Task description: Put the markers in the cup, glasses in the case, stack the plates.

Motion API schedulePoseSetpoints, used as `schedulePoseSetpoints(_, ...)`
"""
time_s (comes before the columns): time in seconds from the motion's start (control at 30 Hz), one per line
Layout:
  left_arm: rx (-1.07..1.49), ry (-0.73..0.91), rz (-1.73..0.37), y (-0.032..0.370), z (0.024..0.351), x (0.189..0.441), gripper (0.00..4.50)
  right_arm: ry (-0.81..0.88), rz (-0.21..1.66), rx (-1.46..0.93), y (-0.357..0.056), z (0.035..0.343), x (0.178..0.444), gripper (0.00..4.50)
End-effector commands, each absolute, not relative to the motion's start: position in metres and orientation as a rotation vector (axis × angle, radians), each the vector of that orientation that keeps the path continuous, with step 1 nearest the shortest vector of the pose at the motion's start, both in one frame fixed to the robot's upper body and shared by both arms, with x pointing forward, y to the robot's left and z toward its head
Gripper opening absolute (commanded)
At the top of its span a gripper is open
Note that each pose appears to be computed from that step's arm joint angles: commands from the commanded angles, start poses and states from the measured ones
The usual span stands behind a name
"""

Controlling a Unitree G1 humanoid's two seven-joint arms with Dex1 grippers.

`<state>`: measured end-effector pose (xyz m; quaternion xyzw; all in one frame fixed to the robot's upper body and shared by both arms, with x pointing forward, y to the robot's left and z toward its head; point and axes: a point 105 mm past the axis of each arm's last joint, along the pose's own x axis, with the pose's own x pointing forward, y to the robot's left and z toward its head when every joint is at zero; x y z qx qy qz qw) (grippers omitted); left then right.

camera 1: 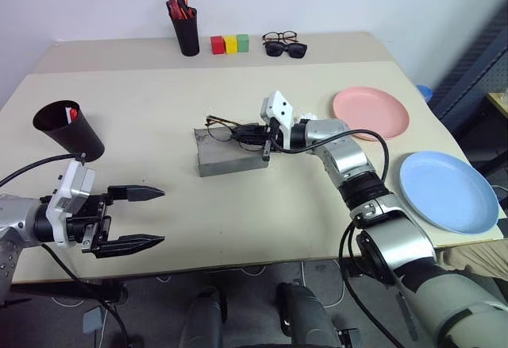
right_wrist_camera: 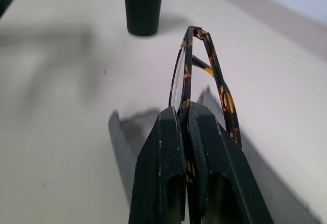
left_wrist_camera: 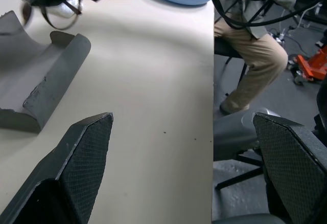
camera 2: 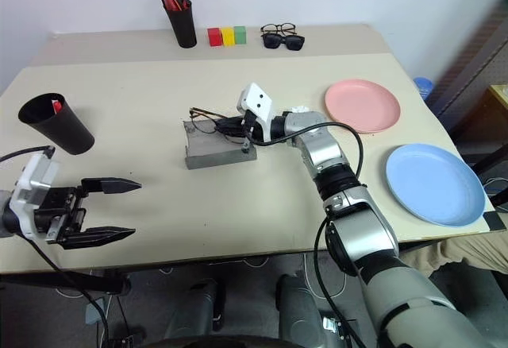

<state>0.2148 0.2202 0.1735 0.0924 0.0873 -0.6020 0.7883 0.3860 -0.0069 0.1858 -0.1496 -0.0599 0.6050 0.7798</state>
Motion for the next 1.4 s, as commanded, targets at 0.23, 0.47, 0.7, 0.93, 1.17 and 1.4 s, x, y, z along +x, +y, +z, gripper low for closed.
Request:
schedulePoseSetpoints(0.23,0.243,0.157,-1.329,0.213,0.185,0.208,4.50,-0.194,1.276,-0.308,0.013,0.180,0.395,0.03)
schedulePoseSetpoints(0.47,0.267,0.163,-1.320,0.216,0.188,0.207,4.50,-0.154,1.239,-0.339,0.017,0.166,0.400,1.07)
schedulePoseSetpoints(0.7,0.225,0.104,-1.236,0.215,0.199,0.222,4.50,-0.131,1.214,-0.371,0.001,0.160,0.405,4.43)
schedulePoseSetpoints(0.93,0.292,0.000,-1.029,0.215,0.218,0.281,4.50,-0.150,1.183,-0.380,-0.045,0.170,0.404,4.43)
schedulePoseSetpoints(1.17,0.415,-0.008,-0.768,0.207,0.225,0.392,3.60,-0.051,0.982,-0.409,-0.142,0.160,0.333,4.50)
schedulePoseSetpoints(1.4,0.502,0.014,-0.684,0.176,0.224,0.445,0.02,0.066,0.758,-0.400,-0.177,0.148,0.273,4.50)
